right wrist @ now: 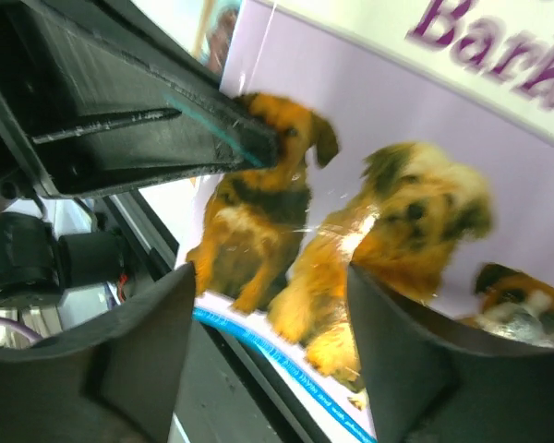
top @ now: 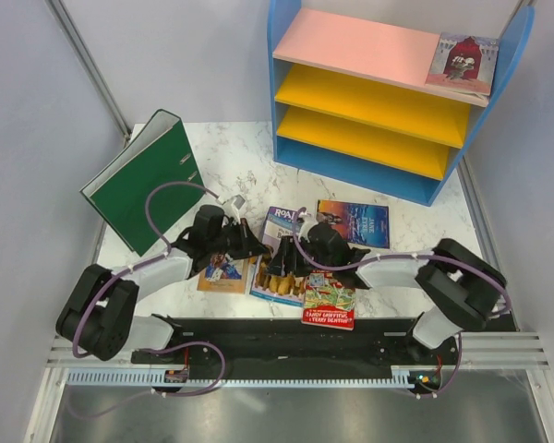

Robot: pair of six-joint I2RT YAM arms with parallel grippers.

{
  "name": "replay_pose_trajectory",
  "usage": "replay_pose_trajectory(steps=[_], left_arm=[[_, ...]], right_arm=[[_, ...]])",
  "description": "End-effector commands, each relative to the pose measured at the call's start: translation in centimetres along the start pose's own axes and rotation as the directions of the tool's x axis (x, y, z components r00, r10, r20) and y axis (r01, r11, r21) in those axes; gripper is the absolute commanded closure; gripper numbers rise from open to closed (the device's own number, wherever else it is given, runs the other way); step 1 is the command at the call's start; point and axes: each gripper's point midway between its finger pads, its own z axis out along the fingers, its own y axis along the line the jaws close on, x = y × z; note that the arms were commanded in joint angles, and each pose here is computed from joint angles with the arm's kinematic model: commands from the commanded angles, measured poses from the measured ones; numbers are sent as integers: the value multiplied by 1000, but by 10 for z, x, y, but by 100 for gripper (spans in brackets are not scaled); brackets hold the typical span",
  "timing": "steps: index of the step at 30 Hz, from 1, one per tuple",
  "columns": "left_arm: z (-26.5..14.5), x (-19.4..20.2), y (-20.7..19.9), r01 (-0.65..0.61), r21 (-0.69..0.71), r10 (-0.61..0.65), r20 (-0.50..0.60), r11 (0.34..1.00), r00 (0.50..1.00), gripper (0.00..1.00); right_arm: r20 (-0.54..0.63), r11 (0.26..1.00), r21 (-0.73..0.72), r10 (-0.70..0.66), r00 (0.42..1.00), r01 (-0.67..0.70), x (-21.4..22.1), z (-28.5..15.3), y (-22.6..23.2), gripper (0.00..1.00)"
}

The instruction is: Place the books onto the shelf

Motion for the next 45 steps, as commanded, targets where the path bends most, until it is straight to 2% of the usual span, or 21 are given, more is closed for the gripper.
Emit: replay_pose_trajectory(steps=[1, 2, 5, 10, 15, 18, 22, 28, 37, 45], left_arm=[[-20, -32, -53, -119, 113, 113, 57, 986, 992, 98], [-23, -42, -63, -135, 125, 126, 78, 983, 989, 98], [-33, -59, -84, -163, 163, 146, 115, 973, 983, 98], [-45, -88, -115, -191, 216, 154, 176, 958, 972, 98], [-54, -115, -143, -207, 286, 139, 240, 936, 961, 98], [-58, -126, -158, -204, 357, 110, 267, 912, 957, 98], [-57, -130, -172, -198, 446, 85, 260, 873, 962, 98], [-61, -133, -195, -199, 576, 66, 243, 793, 968, 98], [-51, -143, -190, -148, 639, 8, 216, 755, 976, 98], [-32, -155, -183, -122, 649, -33, 222, 751, 975, 98]], right_arm=[[175, 997, 36, -67, 982, 62, -32, -33, 5, 22], [205, 997, 36, -74, 976, 68, -37, -40, 8, 16], [289, 995, 24, -96, 952, 93, -51, -66, 18, 10], [449, 994, 88, -92, 889, 58, -74, -115, 6, 6], [610, 999, 24, 8, 792, -29, -90, -160, -9, 8], [623, 1000, 16, -2, 783, -10, -94, -169, -7, 8], [573, 1000, 5, -2, 820, -2, -90, -157, -5, 7], [560, 994, -110, 80, 825, -22, -85, -148, 0, 6], [596, 984, -179, 96, 797, 15, -97, -158, 12, 5], [587, 967, -256, 154, 795, 2, -98, -159, 23, 8]])
